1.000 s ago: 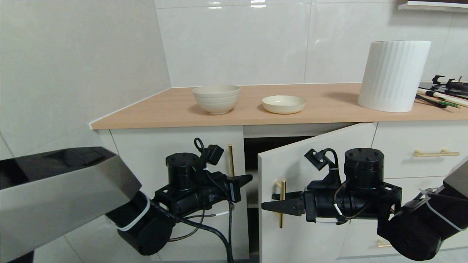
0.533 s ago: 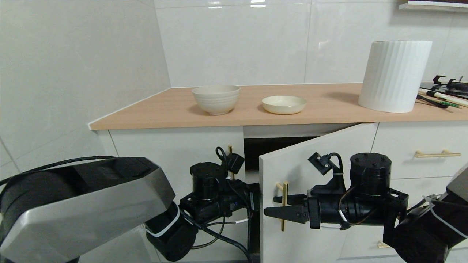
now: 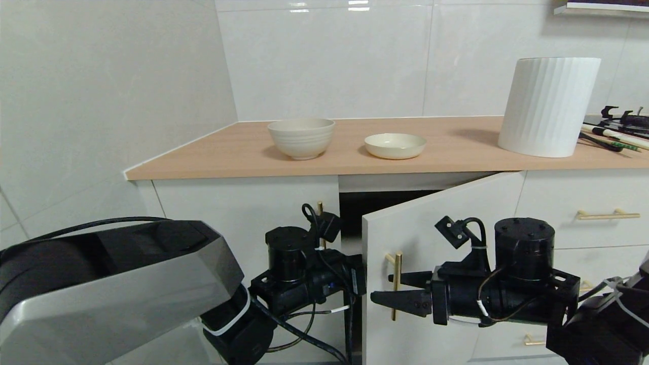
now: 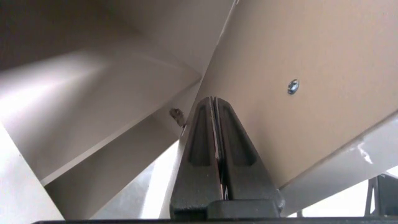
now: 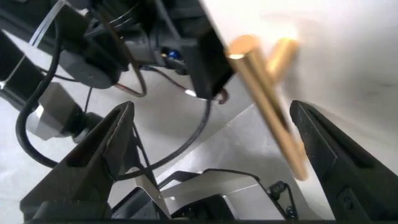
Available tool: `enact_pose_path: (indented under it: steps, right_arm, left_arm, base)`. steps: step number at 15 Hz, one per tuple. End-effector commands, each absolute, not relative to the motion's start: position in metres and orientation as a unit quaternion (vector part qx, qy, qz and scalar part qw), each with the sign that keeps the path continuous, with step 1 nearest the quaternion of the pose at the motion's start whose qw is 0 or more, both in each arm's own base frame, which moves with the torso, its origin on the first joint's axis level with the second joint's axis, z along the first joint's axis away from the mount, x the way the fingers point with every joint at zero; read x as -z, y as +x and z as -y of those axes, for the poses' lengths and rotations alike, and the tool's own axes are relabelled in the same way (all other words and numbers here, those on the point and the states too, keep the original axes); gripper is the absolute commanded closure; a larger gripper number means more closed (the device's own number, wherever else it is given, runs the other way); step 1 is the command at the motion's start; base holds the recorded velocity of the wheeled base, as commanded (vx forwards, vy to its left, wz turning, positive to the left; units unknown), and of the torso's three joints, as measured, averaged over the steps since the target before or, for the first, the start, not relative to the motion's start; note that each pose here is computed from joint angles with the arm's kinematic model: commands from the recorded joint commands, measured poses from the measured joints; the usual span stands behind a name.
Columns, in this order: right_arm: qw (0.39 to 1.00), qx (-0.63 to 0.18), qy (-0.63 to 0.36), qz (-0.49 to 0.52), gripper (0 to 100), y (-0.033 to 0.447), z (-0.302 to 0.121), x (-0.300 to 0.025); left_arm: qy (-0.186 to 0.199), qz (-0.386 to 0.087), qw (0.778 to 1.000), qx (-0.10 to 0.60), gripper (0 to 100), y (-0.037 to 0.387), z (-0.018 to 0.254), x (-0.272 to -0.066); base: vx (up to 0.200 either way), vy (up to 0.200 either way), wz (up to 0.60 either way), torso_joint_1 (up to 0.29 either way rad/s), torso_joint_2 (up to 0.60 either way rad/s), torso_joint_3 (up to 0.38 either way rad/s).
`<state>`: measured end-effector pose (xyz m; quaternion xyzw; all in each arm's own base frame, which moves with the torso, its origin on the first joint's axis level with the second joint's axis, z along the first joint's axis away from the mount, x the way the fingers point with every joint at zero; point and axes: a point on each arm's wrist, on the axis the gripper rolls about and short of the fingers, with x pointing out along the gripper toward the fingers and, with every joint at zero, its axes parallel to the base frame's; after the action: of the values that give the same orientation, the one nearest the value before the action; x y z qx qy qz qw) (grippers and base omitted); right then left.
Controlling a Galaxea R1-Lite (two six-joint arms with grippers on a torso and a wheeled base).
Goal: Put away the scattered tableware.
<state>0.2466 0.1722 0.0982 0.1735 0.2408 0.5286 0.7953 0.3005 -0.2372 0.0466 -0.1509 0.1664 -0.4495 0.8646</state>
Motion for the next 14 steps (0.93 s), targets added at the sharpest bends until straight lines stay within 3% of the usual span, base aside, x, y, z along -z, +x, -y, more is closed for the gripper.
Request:
enact_pose_path:
  steps: [1,3,7,14]
  right_arm:
    - [0.802,-0.521,0.174,-0.234,0,0.242,-0.163,-0.103]
    - [0.807,-0.519,0.155,-0.233,0,0.224,-0.152,-0.102]
    - [0.888,-0.41,0.035,-0.206,0,0.19,-0.142,-0.089]
    - [0.86,-0.462,0.024,-0.216,0,0.147,-0.145,-0.092]
  left_arm:
    - [-0.152,-0.162,0.864,0.452,100,0.299,0.237,-0.051]
    - [-0.152,-0.16,0.865,0.452,100,0.298,0.237,-0.052]
    - [-0.153,-0.157,0.865,0.452,100,0.298,0.237,-0.055]
    - [-0.153,-0.16,0.869,0.443,100,0.293,0.233,-0.059]
  base:
    - [0.0,0.0,0.0,0.0,0.0,0.0]
    - [0.0,0.0,0.0,0.0,0.0,0.0]
    - [0.0,0.0,0.0,0.0,0.0,0.0]
    - [0.0,0.0,0.0,0.0,0.0,0.0]
